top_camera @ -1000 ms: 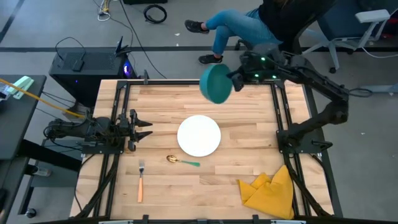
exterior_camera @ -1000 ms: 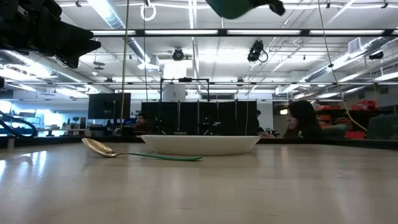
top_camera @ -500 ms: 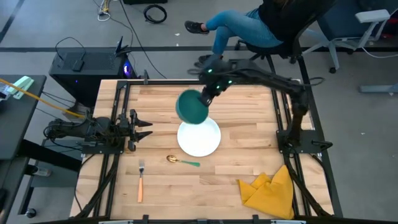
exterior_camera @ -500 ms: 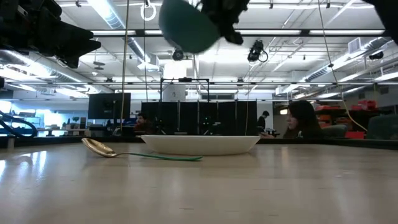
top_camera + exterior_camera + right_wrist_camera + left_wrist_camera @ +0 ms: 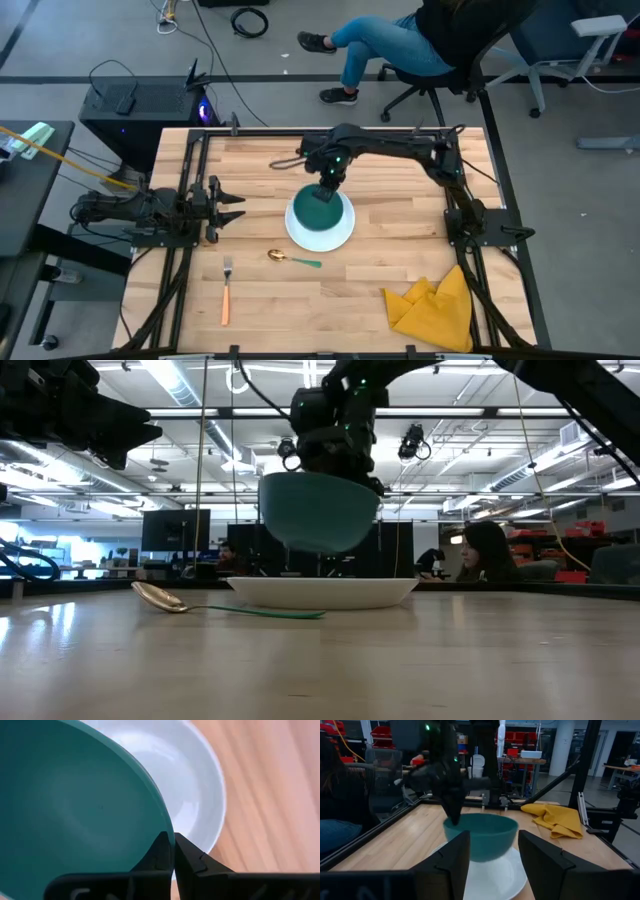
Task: Set table place
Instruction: Put the green bowl on top of the white plate
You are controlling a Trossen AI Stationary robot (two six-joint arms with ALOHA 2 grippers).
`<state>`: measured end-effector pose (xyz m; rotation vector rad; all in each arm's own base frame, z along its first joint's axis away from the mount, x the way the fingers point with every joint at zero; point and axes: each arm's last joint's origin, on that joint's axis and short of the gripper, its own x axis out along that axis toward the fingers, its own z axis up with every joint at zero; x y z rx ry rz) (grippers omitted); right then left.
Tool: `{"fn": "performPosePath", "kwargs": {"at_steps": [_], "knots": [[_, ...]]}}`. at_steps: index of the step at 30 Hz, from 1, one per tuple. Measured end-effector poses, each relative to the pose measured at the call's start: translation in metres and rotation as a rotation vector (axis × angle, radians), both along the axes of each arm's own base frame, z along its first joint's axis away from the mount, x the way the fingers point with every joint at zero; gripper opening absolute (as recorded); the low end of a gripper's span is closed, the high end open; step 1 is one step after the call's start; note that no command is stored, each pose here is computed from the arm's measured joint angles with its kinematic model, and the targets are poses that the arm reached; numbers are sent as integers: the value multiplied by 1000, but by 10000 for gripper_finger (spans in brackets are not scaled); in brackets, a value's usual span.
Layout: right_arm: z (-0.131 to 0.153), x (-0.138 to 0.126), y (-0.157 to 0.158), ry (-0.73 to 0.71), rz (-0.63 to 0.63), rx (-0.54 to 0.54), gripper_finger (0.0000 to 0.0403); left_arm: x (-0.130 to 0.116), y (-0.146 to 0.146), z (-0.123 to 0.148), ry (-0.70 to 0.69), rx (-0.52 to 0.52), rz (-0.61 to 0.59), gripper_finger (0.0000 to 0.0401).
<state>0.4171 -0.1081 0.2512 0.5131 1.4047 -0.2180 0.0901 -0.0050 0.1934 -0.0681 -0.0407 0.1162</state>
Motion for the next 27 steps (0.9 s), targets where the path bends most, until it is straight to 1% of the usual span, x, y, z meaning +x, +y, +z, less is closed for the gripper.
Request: {"fn": "performPosePath", "kwargs": {"at_steps": [5,9,16,27], "knots": [[-13,5,5,39,29,0,5,0,0,0,0,0,0,175],[-17,6,5,60,35,-57,5,0,0,0,-1,0,0,178],[-18,6,4,70,40,-98,5,0,0,0,0,0,0,174],[-23,10,3,56,49,-103,5,0,0,0,0,0,0,176]]}}
